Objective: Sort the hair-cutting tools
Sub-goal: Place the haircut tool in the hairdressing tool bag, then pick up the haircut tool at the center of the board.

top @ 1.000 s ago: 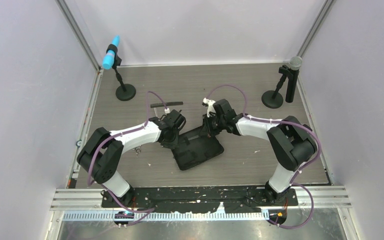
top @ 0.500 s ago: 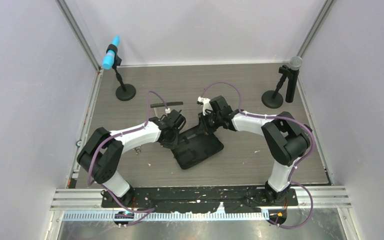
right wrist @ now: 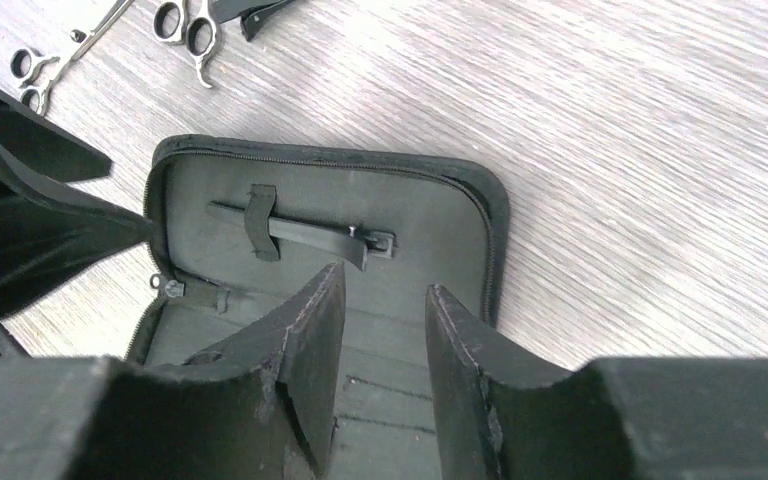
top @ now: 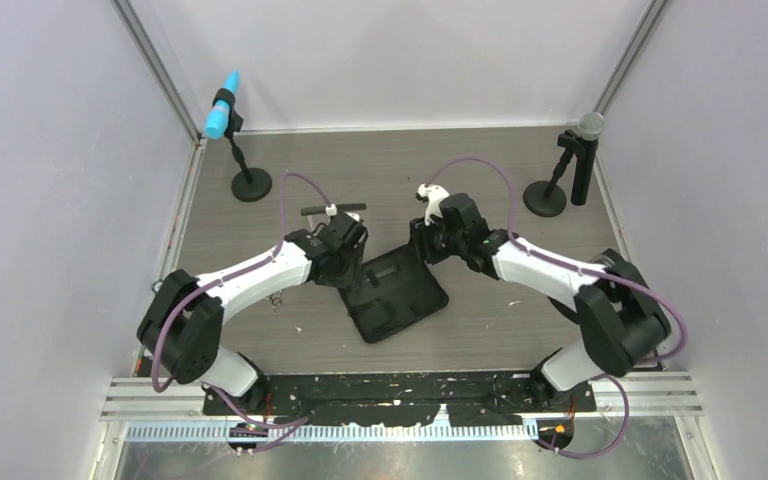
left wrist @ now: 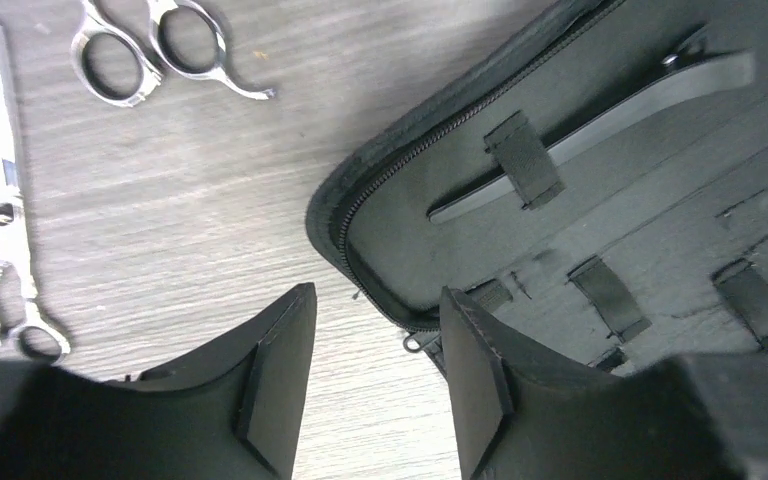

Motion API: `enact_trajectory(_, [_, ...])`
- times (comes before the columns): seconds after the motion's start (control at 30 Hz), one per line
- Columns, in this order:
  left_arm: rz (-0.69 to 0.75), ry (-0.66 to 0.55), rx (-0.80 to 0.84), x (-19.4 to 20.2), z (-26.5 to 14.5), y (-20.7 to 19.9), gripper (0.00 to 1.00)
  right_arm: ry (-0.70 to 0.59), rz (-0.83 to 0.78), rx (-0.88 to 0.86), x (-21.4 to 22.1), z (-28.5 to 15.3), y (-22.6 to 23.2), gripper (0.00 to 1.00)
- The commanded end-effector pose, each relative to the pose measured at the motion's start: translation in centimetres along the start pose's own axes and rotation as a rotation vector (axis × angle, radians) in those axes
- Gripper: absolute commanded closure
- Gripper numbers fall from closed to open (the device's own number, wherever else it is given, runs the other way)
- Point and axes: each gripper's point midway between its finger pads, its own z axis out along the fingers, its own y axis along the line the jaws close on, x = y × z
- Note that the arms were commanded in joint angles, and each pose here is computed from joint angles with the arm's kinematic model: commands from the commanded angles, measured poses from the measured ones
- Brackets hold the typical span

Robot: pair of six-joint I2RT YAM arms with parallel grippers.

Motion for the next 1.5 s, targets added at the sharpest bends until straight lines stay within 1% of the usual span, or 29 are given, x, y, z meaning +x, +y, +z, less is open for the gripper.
enact_trajectory(0.0, [0.027,-0.127,-0.049,-3.9,-3.4,1.2,0.46,-0.092,0.024,0.116,-0.6,-2.3,-1.5,0.55])
enact_trajectory(0.03, [0.03,-0.147,-0.058,-4.9,-4.0,1.4,0.44,-0.099,0.035,0.121,-0.1,-2.8,-1.6,0.53])
enact_trajectory(0.1, [0.041,-0.163,-0.059,-6.2,-4.4,1.7,0.41,-0.15,0.046,0.131,-0.4,-3.4,-1.8,0.5])
enact_trajectory(0.2, [0.035,-0.166,-0.077,-8.7,-3.8,2.3,0.41,-0.198,0.058,0.126,-0.6,-4.2,-1.6,0.46])
enact_trajectory(0.3, [0.042,-0.131,-0.102,-10.7,-2.2,2.8,0.41,-0.229,0.065,0.12,-0.4,-4.6,-1.6,0.4])
enact_trajectory(0.43, [0.055,-0.043,-0.098,-12.4,0.3,3.2,0.43,-0.234,0.063,0.114,-0.1,-4.9,-1.5,0.39])
enact_trajectory(0.57, [0.082,0.033,-0.118,-12.9,2.3,3.8,0.46,-0.237,0.061,0.122,0.4,-5.0,-1.8,0.38])
enact_trajectory(0.73, [0.114,0.089,-0.11,-12.9,4.2,3.5,0.48,-0.216,0.057,0.147,1.0,-4.5,-2.4,0.38])
enact_trajectory(0.93, [0.13,0.179,-0.086,-11.9,6.1,2.9,0.54,-0.196,0.057,0.148,1.4,-4.0,-2.6,0.37])
enact_trajectory(1.13, [0.133,0.224,-0.094,-10.9,6.8,3.1,0.69,-0.193,0.054,0.148,1.3,-3.5,-2.7,0.37])
enact_trajectory(1.2, [0.133,0.23,-0.088,-10.8,6.8,3.0,0.74,-0.179,0.057,0.152,1.2,-3.2,-2.8,0.37])
enact_trajectory(1.33, [0.147,0.219,-0.084,-10.9,6.3,3.1,0.88,-0.113,0.066,0.171,1.9,-1.9,-3.4,0.37])
enact_trajectory(1.47, [0.161,0.166,-0.073,-11.7,4.4,3.0,0.93,-0.068,0.068,0.187,2.4,-0.9,-3.8,0.38])
